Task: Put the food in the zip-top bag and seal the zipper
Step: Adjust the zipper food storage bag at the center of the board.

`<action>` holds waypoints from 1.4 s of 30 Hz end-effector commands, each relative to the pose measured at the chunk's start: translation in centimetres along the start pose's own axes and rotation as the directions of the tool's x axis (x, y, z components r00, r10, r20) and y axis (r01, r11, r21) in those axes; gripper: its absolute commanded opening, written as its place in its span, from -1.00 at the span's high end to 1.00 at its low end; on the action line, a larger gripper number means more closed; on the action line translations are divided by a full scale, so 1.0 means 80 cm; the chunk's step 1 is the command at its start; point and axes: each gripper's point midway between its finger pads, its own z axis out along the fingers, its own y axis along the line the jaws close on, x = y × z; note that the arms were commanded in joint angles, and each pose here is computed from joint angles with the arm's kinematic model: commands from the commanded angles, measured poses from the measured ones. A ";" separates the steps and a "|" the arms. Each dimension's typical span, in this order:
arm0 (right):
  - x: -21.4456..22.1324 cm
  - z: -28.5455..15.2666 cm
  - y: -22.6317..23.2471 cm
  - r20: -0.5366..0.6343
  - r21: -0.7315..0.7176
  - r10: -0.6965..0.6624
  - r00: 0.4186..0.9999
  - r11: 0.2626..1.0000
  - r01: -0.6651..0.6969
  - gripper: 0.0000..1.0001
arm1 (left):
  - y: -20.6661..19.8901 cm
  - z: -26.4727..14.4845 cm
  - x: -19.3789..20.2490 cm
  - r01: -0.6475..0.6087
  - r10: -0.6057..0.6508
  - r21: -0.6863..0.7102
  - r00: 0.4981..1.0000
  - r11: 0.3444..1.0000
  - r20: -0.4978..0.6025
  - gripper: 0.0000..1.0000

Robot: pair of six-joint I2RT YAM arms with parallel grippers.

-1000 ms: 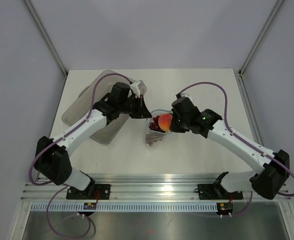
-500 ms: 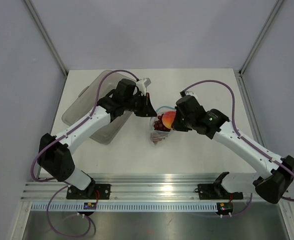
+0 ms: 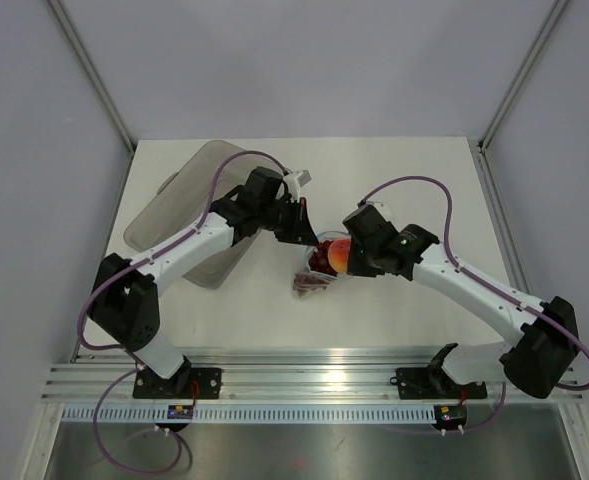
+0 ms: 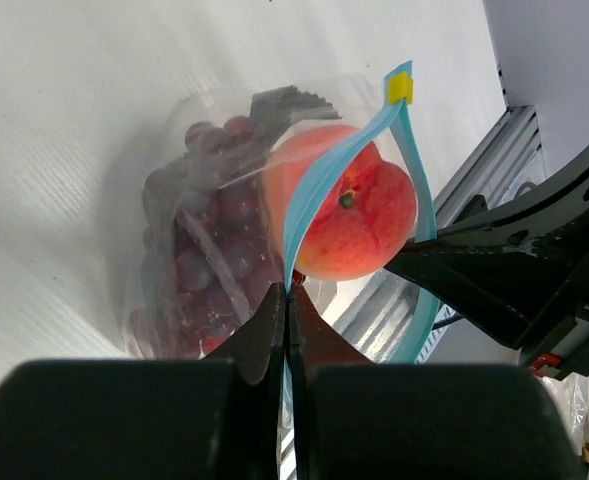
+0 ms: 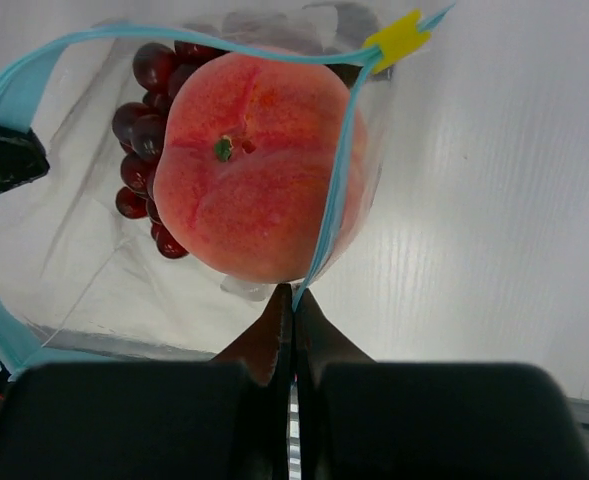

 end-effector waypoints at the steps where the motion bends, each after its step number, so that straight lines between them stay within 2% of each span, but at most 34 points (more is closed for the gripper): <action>1: -0.034 -0.040 0.012 0.120 -0.058 0.033 0.992 0.998 -0.027 1.00 | -0.053 -0.031 -0.037 -0.101 0.092 0.096 0.991 0.990 0.096 1.00; 6: -0.036 -0.048 0.009 0.126 -0.052 0.037 0.991 0.998 -0.030 0.98 | -0.060 -0.027 -0.031 -0.089 0.081 0.144 0.995 0.986 0.066 1.00; 7: -0.037 -0.049 0.009 0.128 -0.052 0.040 0.991 0.998 -0.034 0.86 | -0.058 -0.024 -0.028 -0.083 0.075 0.146 0.995 0.986 0.058 1.00; 15: -0.038 -0.051 0.004 0.139 -0.037 0.063 0.988 0.998 -0.058 0.46 | -0.060 -0.019 -0.024 -0.062 0.054 0.177 0.997 0.982 0.050 1.00; 17: -0.037 -0.049 0.003 0.136 -0.030 0.067 0.988 0.998 -0.063 0.47 | -0.061 -0.019 -0.025 -0.063 0.055 0.181 0.997 0.981 0.051 1.00; 21: -0.032 -0.041 0.001 0.127 -0.025 0.070 0.989 0.997 -0.067 0.63 | -0.064 -0.019 -0.024 -0.062 0.053 0.196 0.997 0.979 0.049 1.00; 28: -0.022 -0.031 -0.010 0.119 0.008 0.083 0.989 0.996 -0.085 0.61 | -0.071 -0.027 -0.024 -0.070 0.059 0.212 0.997 0.975 0.056 1.00; 30: -0.023 -0.032 -0.016 0.134 0.027 0.092 0.987 0.995 -0.096 0.59 | -0.073 -0.030 -0.024 -0.073 0.061 0.214 0.996 0.974 0.060 1.00; 35: -0.024 -0.034 -0.029 0.146 0.047 0.107 0.983 0.992 -0.115 0.30 | -0.073 -0.031 -0.023 -0.075 0.064 0.213 0.996 0.974 0.059 1.00; 42: -0.024 -0.032 -0.050 0.154 0.072 0.124 0.980 0.988 -0.137 0.26 | -0.074 -0.032 -0.022 -0.078 0.066 0.218 0.996 0.973 0.058 1.00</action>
